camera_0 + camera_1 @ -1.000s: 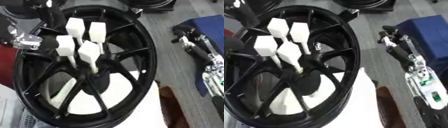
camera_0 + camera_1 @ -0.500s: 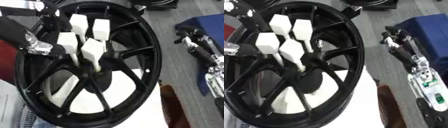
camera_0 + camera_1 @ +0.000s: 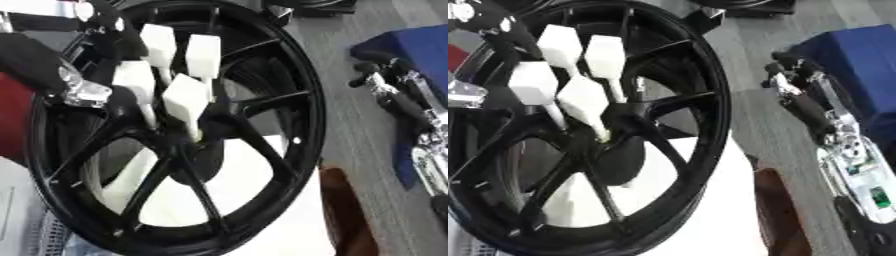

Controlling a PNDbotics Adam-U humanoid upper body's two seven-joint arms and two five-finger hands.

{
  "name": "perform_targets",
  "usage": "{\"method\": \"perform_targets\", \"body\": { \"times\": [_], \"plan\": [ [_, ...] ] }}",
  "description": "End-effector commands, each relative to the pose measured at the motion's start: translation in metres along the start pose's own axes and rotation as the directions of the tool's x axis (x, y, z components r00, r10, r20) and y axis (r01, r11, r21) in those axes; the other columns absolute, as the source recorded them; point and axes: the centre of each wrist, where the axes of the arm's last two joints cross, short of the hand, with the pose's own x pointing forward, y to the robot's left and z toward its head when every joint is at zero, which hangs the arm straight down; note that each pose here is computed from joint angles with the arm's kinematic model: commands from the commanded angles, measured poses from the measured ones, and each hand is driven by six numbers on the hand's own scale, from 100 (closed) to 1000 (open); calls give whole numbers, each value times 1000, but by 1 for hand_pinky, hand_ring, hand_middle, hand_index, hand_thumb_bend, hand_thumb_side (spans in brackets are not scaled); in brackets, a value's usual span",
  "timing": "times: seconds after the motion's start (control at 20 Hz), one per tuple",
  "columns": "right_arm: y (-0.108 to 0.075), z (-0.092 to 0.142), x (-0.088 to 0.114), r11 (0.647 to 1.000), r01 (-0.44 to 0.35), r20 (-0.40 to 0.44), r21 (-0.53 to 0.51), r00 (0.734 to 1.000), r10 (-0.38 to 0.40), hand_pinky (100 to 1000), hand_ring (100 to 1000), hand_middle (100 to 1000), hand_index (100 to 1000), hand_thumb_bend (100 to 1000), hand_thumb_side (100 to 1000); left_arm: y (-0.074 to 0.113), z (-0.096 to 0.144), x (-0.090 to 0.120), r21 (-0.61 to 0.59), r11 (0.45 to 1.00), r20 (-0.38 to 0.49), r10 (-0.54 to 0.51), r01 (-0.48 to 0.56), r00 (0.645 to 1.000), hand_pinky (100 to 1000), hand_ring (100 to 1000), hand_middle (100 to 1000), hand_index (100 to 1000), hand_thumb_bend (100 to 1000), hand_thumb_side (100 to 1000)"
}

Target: Pull the pin out of the wheel hub.

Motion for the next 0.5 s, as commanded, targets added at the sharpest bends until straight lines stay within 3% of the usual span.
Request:
{"method": "perform_targets", "body": {
  "times": [0.05, 0.5],
  "plan": [
    [-2, -2, 5, 1000, -21, 19, 5, 1000, 21, 933, 655, 712, 829, 100, 458, 5, 6, 3, 38, 998, -13, -40, 40, 999, 810, 803, 813, 861, 442, 548],
    [-1, -3, 5, 1000, -23, 21, 9, 1000, 22, 933, 656, 712, 829, 100, 466, 7, 12, 10, 73, 992, -27, -101, 102, 995, 812, 804, 812, 858, 463, 541]
  ]
}}
